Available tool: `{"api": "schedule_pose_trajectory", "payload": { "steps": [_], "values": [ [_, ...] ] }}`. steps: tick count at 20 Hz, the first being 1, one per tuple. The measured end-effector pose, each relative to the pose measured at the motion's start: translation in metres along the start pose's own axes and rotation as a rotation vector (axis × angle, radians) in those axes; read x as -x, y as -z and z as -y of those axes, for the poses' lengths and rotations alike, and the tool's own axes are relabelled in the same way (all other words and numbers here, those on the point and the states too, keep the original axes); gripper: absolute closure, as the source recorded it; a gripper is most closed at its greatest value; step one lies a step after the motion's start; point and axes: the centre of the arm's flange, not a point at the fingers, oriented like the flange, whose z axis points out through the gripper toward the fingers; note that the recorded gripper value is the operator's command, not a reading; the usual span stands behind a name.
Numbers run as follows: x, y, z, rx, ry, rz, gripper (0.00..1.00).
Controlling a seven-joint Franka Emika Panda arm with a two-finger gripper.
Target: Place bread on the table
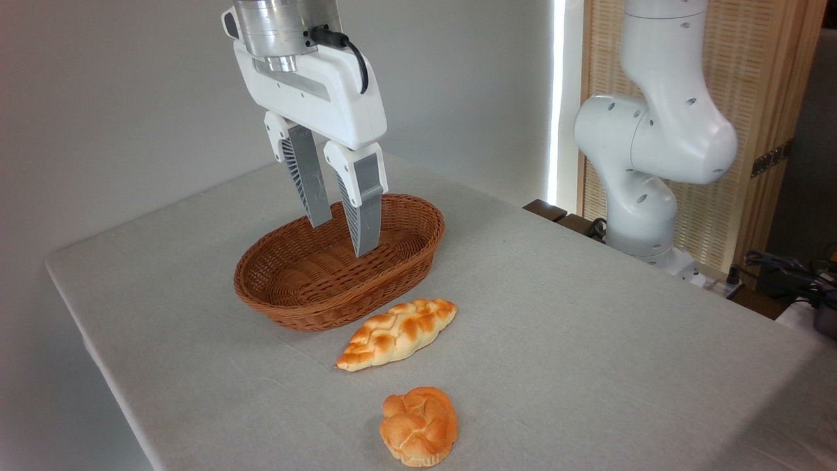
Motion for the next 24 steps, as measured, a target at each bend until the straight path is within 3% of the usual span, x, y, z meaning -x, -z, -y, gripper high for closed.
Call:
{"api": "schedule_pose_trajectory", "payload": {
  "steps": [5, 24],
  "values": [
    [0.0032, 0.0015, 0.0036, -0.023, 0.003, 0.017, 0.00],
    [0.0055, 0.0015, 0.0059, -0.023, 0.008, 0.018, 0.00]
  ]
}}
